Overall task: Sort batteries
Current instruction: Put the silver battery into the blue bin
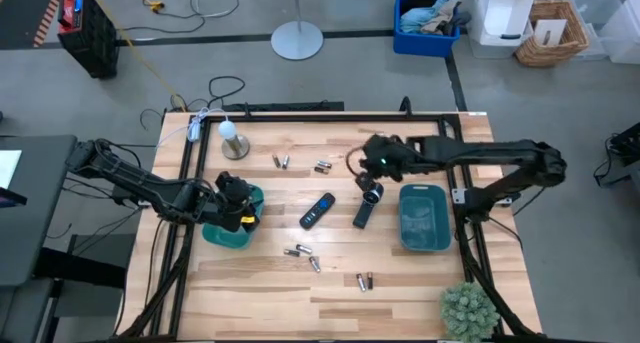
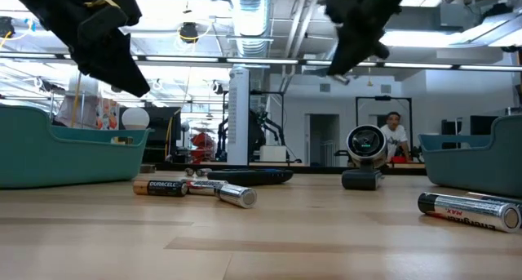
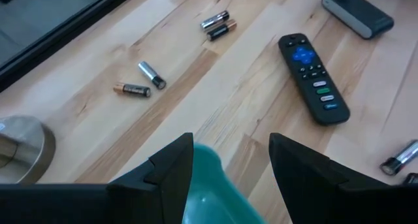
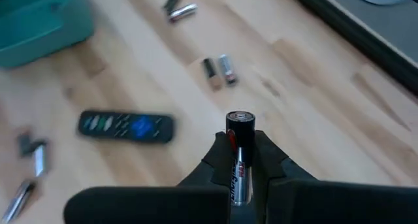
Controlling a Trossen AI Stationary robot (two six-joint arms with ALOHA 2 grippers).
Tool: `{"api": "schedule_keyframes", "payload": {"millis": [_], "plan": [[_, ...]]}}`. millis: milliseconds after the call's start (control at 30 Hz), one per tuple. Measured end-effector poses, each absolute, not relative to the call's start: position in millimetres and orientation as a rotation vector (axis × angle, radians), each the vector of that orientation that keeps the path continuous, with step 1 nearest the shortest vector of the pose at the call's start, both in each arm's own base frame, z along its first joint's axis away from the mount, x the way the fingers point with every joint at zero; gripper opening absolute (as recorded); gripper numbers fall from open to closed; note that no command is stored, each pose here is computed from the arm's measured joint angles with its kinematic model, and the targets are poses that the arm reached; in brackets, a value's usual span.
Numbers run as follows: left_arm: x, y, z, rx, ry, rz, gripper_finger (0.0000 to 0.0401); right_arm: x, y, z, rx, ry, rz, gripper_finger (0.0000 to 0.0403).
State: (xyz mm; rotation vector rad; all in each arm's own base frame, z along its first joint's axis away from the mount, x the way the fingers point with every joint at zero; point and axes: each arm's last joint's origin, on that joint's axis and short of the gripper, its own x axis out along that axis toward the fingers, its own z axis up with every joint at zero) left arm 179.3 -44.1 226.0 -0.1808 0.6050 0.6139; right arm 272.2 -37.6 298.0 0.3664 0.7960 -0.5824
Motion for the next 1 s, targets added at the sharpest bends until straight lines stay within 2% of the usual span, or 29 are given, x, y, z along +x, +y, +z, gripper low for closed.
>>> {"api": "schedule_keyframes", "payload": {"millis": [200, 367, 567, 833, 1000], "plan": [[184.3, -42.7, 229.7, -0.173, 0.565, 0.604, 0.0195, 251.1, 2.1, 293.3, 0.315, 0.801, -0.445, 0.0026], [190.3, -38.6, 234.3, -0.170, 0.523, 0.593, 0.0195, 224.2, 27.4, 285.8, 0.375, 0.893, -0.431, 0.0026], [195.5, -27.3, 236.7, -0.189, 0.509, 0.607, 0.0195, 187.4, 49.4, 281.2, 0.491, 1.040, -0.526, 0.0026], [204.5, -11.1, 238.3, -0.229, 0.490, 0.608, 0.0195, 155.1, 64.6, 278.8, 0.599, 1.133, -0.730, 0.0028], [220.0, -1.4, 230.0, -0.234, 0.515, 0.569, 0.0195, 151.3, 71.8, 274.2, 0.580, 1.168, -0.787, 0.0061]]}}
